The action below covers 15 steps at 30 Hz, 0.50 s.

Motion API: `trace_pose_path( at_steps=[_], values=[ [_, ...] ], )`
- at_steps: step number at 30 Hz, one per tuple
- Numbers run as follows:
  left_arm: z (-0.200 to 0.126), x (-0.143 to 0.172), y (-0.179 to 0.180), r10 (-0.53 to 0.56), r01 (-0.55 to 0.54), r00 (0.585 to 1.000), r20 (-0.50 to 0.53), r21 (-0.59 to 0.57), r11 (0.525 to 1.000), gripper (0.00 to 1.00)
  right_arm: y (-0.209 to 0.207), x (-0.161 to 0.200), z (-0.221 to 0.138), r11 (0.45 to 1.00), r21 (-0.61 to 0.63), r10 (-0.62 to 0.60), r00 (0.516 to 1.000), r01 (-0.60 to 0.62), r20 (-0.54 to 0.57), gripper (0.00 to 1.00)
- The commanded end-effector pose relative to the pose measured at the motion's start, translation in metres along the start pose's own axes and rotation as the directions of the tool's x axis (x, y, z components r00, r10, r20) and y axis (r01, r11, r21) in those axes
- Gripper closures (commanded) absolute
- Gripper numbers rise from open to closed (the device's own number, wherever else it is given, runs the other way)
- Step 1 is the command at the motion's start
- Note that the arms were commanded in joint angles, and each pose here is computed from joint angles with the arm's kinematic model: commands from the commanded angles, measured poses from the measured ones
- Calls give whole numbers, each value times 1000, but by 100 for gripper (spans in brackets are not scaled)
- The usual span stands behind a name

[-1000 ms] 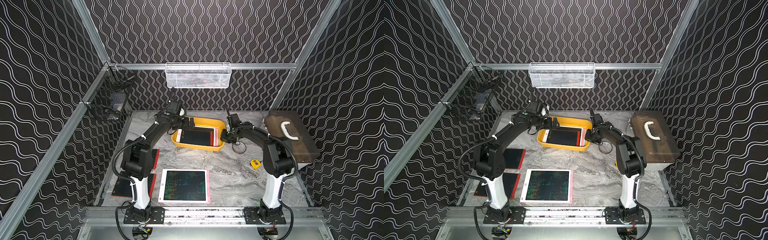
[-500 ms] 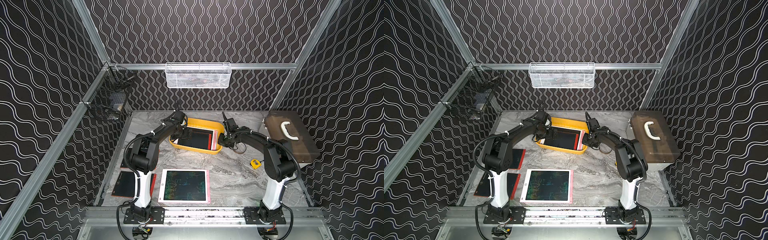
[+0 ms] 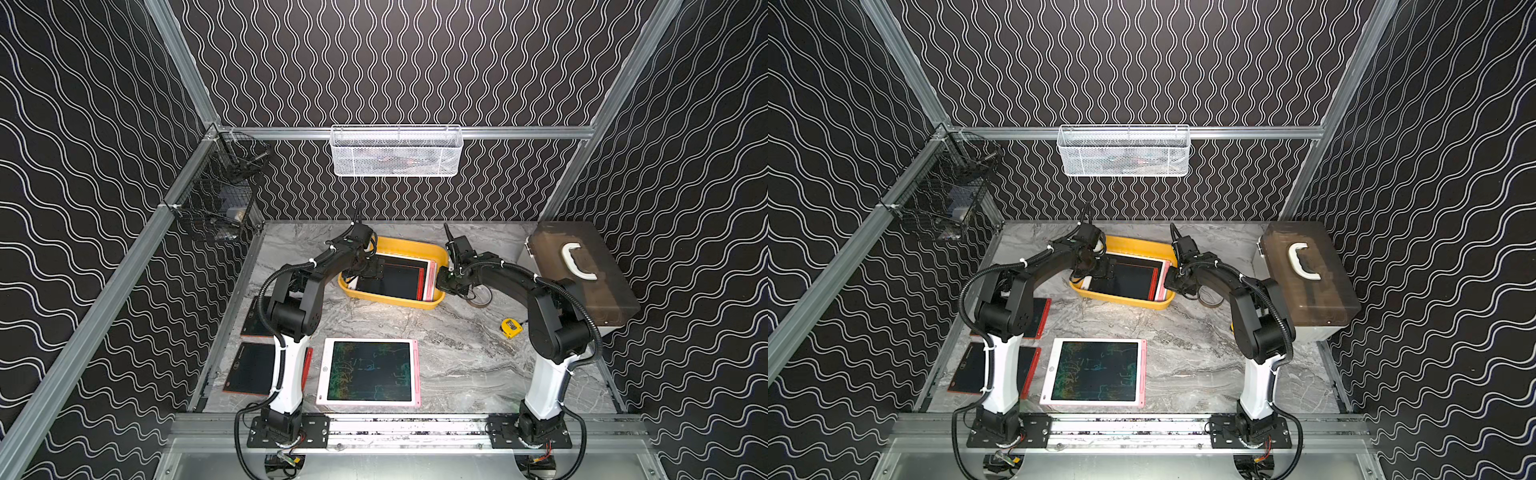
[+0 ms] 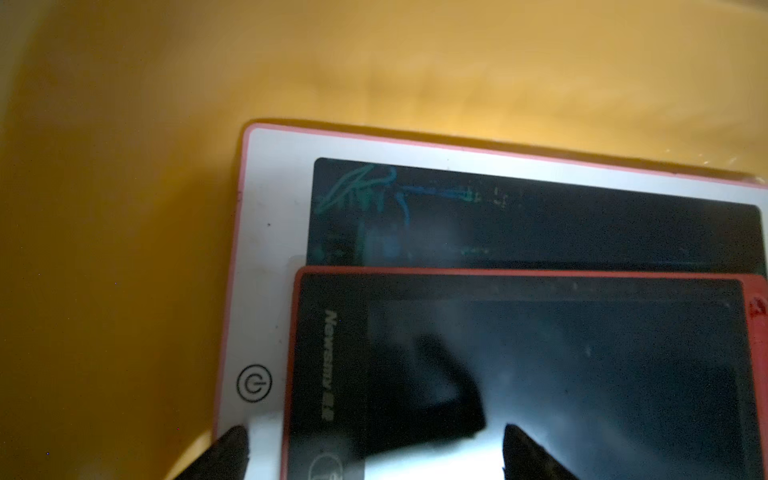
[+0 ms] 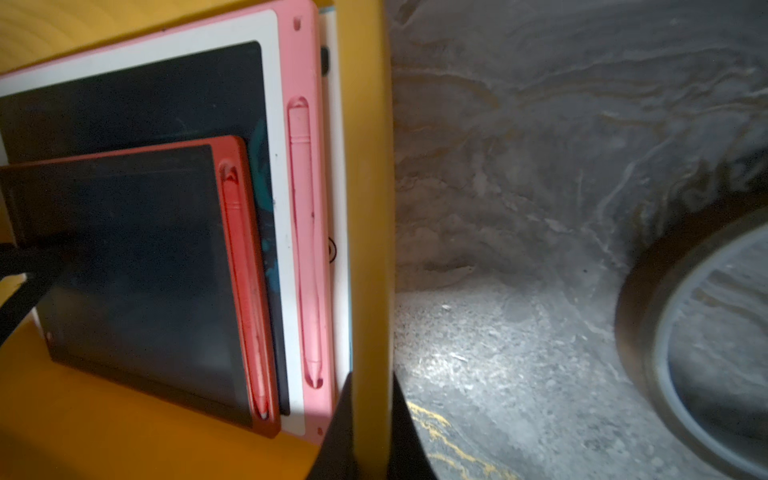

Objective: Take out the writing tablet from the storage box
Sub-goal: Pick up the writing tablet from the storage box.

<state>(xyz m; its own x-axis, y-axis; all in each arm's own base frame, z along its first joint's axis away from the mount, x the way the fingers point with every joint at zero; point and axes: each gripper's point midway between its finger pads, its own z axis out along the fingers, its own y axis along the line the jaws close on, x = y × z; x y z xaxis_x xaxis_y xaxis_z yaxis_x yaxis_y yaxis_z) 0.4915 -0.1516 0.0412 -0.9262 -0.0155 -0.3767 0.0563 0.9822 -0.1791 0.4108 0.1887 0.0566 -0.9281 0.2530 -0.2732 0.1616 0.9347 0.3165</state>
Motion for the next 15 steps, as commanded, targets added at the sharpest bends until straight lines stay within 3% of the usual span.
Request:
trace_pose_path(
  at_steps=[1, 15],
  values=[
    [9, 17, -23, -42, 50, 997, -69, 110, 993, 1, 8, 2, 0, 999, -33, -3, 1000, 2, -21, 95],
    [0, 35, -90, -33, 66, 992, -125, 272, 960, 1, 13, -1, 9, 999, -45, -6, 999, 5, -36, 95]
  ],
)
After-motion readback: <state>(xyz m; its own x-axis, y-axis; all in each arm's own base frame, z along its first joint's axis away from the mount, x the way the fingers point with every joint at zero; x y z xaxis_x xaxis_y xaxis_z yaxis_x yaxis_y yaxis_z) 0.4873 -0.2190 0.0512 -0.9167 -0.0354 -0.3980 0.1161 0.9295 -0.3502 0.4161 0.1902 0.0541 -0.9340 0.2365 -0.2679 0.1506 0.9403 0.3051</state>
